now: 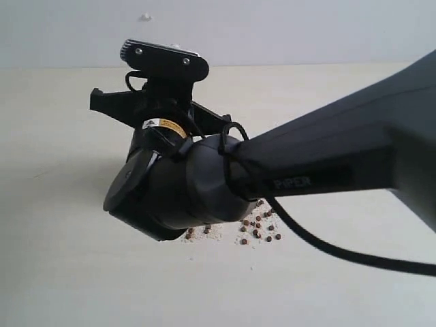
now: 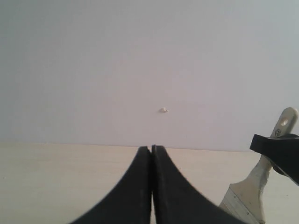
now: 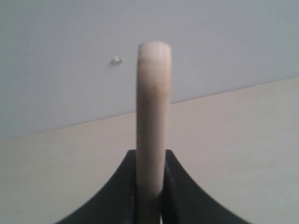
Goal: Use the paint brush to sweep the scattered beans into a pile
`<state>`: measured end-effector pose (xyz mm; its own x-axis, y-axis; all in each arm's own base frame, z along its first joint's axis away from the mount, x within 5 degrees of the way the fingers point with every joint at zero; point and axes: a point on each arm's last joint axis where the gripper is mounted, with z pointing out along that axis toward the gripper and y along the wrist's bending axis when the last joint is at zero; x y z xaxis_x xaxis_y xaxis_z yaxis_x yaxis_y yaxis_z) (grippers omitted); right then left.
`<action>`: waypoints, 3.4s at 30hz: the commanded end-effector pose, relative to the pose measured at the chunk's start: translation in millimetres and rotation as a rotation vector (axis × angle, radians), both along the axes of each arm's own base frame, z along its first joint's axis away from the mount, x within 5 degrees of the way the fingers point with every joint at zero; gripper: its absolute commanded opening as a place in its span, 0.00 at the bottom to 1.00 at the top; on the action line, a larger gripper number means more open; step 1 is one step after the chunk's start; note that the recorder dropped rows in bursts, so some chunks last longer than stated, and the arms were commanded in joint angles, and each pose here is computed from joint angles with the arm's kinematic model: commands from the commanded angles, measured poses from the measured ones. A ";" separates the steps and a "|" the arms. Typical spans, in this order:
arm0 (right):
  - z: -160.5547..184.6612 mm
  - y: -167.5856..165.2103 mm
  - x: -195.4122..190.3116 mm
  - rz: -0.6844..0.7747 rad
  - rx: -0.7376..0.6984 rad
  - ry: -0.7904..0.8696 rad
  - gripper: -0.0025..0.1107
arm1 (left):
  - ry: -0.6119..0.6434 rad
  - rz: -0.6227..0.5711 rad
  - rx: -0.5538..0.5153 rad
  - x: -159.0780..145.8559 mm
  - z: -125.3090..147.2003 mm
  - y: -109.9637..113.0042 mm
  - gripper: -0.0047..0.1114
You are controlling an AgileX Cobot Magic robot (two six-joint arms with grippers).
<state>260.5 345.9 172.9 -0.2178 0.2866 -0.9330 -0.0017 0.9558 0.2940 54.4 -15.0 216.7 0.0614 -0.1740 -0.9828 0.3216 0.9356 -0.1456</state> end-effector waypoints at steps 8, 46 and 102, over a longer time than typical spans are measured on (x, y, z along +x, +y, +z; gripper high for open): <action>-32.9 -16.9 27.4 -0.089 0.032 0.024 0.02 | -0.002 0.001 -0.005 -0.4 -0.7 0.2 0.04; 4.9 -49.7 -52.9 0.661 -0.056 -0.098 0.02 | -0.002 0.001 -0.005 -0.4 -0.7 0.2 0.04; -23.0 -90.2 -18.8 0.555 -0.165 0.155 0.02 | -0.002 0.001 -0.005 -0.4 -0.7 0.2 0.04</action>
